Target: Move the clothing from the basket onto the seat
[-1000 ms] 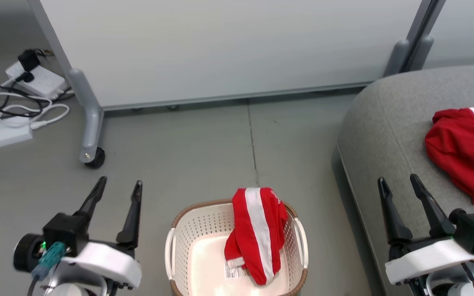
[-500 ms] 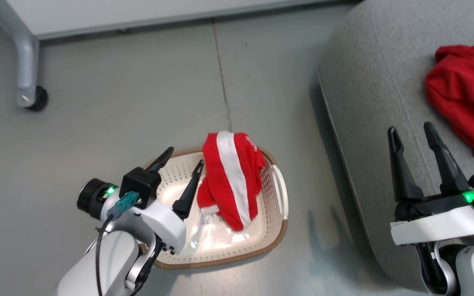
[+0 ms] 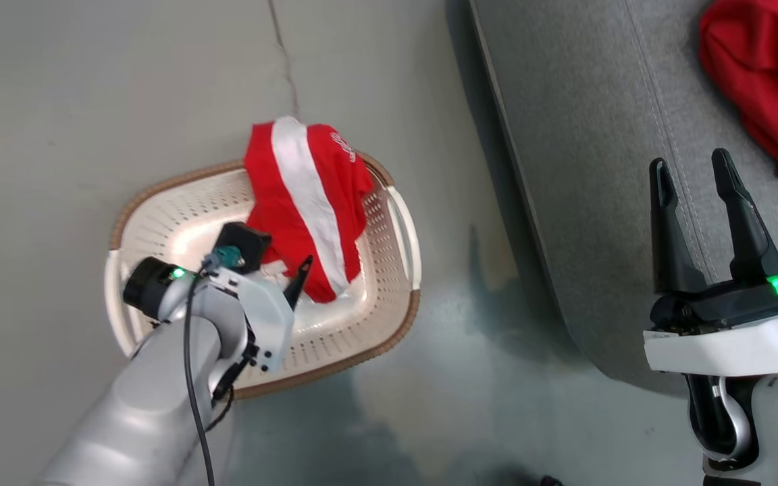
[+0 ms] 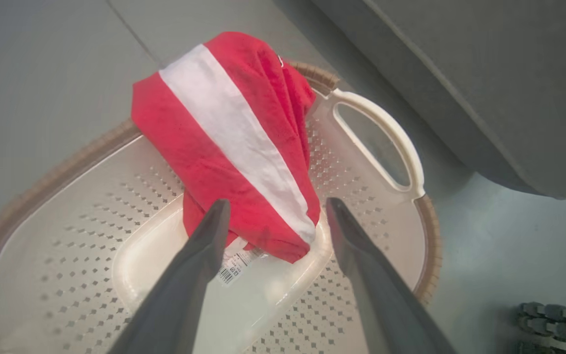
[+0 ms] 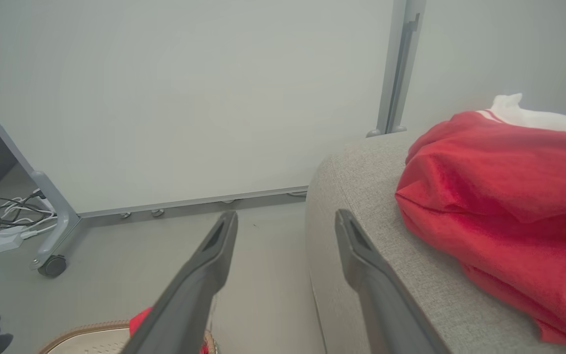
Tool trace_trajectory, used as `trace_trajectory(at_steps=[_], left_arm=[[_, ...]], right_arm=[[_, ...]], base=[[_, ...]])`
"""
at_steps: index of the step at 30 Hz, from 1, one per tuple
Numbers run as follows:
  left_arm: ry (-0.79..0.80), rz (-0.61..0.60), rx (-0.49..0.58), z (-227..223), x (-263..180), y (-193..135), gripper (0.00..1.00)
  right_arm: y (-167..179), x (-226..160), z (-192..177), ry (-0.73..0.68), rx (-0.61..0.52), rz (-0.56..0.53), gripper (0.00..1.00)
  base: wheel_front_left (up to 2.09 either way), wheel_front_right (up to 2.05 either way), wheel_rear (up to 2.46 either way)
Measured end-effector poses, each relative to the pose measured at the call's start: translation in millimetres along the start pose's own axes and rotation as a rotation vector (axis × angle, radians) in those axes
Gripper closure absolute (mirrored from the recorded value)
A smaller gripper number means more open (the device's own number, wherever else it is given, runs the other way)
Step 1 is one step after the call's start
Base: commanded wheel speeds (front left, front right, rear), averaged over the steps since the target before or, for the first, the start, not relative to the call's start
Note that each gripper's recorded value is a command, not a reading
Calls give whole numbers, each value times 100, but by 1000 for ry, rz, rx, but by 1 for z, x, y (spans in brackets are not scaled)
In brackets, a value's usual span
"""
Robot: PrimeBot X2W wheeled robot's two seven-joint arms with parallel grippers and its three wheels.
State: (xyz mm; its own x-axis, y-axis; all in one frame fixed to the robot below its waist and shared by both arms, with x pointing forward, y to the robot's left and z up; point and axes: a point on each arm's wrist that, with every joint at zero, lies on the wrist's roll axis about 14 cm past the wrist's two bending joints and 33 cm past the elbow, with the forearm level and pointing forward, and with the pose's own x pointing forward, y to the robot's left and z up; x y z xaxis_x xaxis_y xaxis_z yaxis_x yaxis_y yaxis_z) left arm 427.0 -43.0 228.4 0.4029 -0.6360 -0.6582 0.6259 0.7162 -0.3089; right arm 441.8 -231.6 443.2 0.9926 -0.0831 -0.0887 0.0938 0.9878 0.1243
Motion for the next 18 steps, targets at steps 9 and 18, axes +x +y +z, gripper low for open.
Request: trace_trajectory(at_steps=[9,18], left_arm=[[226,-7,-17,-58,50,24,0],[295,-40,27,-83,85,35,0]], right_arm=[[-11,5,-40,74,9,-32,0],[-25,-2,-65,140,7,-77,0]], base=[[0,0,0],[0,0,0]])
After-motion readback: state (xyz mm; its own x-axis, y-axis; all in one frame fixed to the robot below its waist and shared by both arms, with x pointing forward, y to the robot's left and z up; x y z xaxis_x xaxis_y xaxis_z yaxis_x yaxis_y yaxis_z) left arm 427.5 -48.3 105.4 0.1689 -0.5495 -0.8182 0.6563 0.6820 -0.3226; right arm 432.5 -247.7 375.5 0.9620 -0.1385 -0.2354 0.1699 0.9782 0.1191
